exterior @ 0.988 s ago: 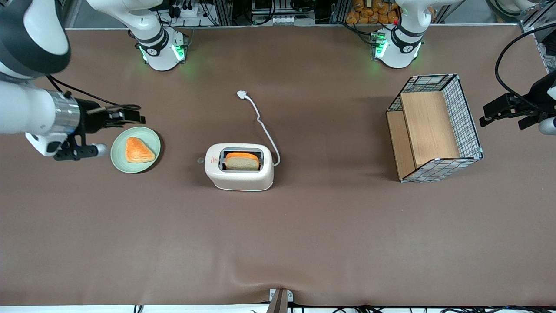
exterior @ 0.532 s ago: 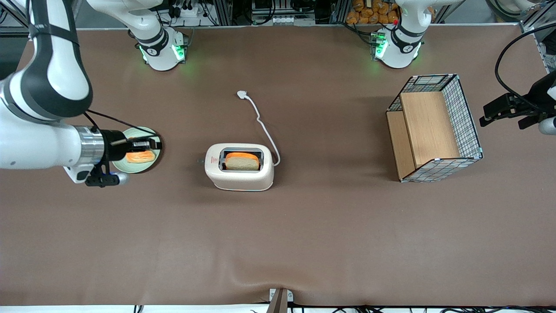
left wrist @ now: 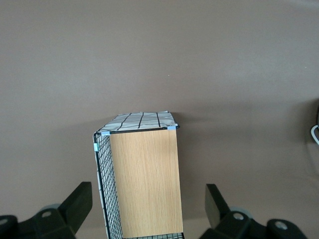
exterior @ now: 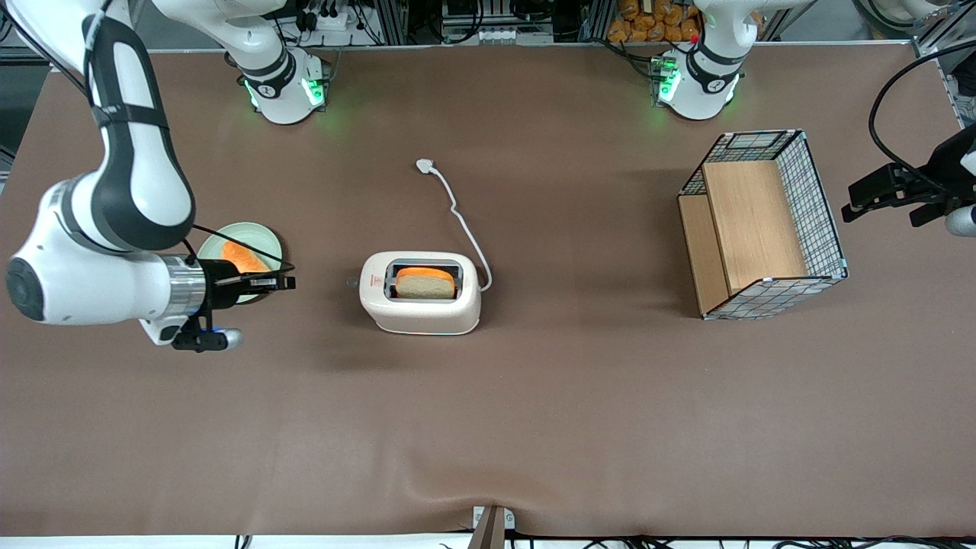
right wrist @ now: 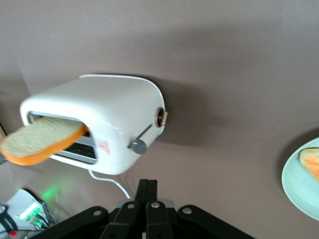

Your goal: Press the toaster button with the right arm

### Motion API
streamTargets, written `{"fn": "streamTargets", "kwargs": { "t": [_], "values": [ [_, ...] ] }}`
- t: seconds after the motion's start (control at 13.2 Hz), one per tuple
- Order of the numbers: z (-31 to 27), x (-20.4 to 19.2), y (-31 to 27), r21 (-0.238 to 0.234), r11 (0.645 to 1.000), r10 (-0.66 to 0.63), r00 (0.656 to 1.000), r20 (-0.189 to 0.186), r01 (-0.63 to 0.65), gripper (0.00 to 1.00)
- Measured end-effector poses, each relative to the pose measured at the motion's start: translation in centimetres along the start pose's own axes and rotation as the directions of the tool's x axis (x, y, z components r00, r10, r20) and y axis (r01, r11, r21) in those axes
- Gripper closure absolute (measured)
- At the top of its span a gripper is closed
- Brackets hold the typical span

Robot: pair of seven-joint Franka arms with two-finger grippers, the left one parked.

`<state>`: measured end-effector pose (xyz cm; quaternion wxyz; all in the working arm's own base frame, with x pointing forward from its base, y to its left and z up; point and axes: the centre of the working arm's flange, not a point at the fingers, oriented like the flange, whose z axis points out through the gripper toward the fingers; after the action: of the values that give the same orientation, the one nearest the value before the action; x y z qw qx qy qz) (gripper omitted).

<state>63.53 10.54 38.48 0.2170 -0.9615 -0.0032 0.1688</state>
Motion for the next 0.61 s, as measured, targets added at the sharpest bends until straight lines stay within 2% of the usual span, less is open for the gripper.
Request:
{"fn": "streamTargets", "kwargs": {
  "t": [0.3, 0.46, 0.61],
  "values": [
    [3.5, -0.7, 3.5, 0.022, 0.997, -0.078, 0.994, 0.076, 0.076, 0.99],
    [4.5, -1.1, 2.9, 0.024, 0.995, -0.099, 0.990, 0.095, 0.098, 0.99],
    [5.2, -1.2, 1.5, 0.017, 0.993, -0.121, 0.988, 0.098, 0.120, 0.99]
  ]
}}
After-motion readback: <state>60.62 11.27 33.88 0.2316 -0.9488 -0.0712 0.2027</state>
